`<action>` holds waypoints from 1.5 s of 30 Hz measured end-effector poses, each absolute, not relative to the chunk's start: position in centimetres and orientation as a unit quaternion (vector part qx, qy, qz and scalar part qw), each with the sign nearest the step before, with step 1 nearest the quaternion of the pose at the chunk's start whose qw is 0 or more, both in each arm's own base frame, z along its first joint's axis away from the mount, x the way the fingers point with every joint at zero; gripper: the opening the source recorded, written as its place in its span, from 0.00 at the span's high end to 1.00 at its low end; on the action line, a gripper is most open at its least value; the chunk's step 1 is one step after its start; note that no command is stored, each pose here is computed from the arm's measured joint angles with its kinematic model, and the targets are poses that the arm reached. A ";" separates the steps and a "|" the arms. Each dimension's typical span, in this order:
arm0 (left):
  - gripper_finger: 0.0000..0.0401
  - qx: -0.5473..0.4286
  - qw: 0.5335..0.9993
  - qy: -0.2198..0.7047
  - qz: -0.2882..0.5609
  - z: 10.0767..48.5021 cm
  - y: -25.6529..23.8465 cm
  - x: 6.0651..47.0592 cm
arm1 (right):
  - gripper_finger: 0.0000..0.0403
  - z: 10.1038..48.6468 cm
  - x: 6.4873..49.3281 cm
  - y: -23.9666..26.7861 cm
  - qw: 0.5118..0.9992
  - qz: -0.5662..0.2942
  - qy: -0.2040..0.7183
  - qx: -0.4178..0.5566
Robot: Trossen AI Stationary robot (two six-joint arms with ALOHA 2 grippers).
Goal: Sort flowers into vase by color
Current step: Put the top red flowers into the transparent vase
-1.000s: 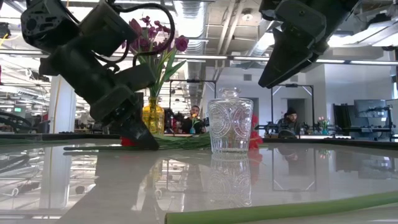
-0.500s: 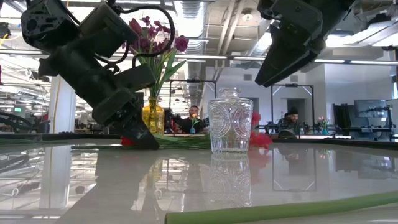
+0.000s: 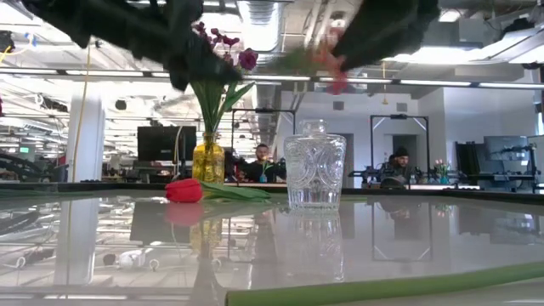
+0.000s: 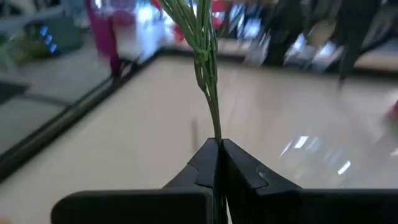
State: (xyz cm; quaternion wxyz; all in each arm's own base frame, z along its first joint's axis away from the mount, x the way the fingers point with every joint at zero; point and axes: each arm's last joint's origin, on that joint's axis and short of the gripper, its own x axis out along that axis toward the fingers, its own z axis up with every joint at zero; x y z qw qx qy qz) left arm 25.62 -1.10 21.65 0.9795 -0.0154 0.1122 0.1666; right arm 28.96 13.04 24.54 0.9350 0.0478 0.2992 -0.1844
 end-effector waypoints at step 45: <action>0.95 -0.031 0.999 -0.006 0.003 24.5 -3.5 25.6 | 0.94 29.3 33.7 11.2 0.980 -0.163 0.047 -0.101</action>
